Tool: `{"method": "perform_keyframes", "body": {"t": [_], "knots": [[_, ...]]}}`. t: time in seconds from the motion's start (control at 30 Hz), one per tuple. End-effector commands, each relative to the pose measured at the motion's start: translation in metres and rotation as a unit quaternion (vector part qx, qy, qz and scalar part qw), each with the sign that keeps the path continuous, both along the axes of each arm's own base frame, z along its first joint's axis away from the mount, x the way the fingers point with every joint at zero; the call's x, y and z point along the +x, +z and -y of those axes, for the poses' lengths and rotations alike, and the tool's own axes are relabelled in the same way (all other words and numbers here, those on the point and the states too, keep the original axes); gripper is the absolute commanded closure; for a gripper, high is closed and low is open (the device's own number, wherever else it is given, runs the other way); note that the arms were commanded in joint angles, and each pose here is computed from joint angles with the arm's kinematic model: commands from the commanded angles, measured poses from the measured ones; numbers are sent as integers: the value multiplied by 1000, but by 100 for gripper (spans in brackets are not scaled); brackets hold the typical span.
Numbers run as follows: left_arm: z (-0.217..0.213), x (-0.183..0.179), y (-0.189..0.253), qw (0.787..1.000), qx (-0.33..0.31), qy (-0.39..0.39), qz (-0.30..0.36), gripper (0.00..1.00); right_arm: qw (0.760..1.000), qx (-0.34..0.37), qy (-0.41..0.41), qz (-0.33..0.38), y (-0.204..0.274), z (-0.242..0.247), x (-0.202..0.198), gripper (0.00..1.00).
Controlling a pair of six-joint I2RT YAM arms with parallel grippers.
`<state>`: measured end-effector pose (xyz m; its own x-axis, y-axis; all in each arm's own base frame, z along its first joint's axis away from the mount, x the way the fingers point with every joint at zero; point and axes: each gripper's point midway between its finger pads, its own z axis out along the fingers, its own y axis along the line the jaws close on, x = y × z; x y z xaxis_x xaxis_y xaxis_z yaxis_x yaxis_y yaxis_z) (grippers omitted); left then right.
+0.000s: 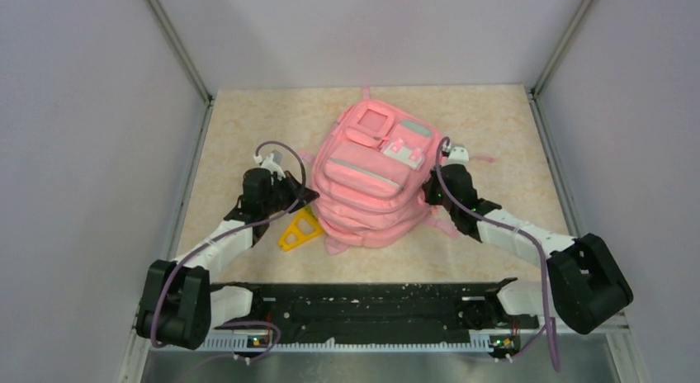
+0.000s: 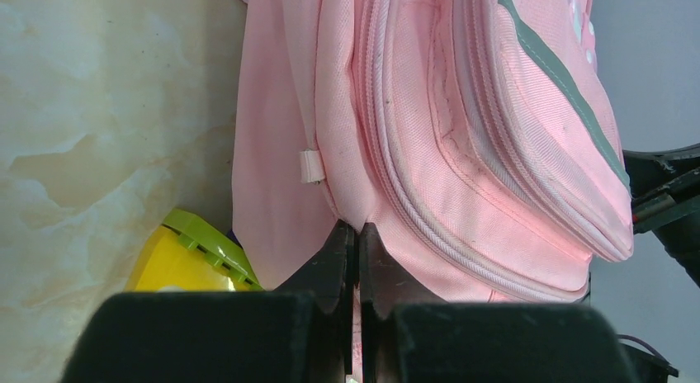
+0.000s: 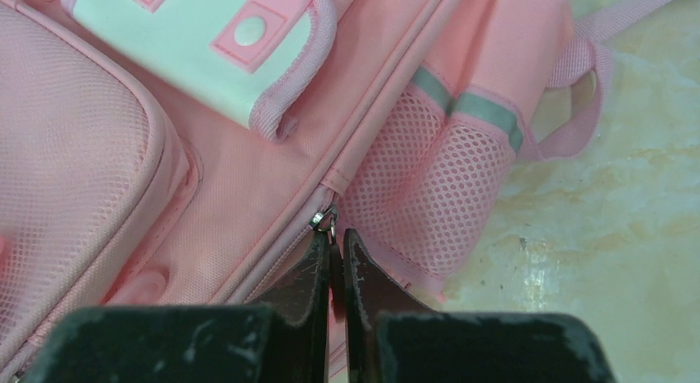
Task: Pack the student bag
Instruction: Zip the student bag at the center of the board.
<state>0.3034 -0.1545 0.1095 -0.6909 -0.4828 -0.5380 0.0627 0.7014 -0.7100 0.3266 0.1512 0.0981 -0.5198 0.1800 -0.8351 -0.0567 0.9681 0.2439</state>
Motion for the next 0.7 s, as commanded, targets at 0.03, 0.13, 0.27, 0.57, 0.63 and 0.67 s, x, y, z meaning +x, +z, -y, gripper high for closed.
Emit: {"method": "perform_keyframes", "body": {"t": [0.03,0.13,0.27,0.57,0.63,0.67], "knots": [[-19,26,15,998,36,34,48,100,999,-32,19,40,28,11,20,95],[-20,25,15,998,44,28,44,100,994,-24,58,84,50,6,10,36],[-20,27,16,997,48,25,47,100,982,-13,116,147,66,-4,-5,11],[-15,30,15,998,48,8,46,100,915,-12,355,191,71,-68,-33,10],[-15,31,16,998,48,6,48,100,906,-23,379,185,67,-73,-33,10],[-14,31,16,998,48,6,48,100,903,-25,389,180,65,-76,-33,11]]}}
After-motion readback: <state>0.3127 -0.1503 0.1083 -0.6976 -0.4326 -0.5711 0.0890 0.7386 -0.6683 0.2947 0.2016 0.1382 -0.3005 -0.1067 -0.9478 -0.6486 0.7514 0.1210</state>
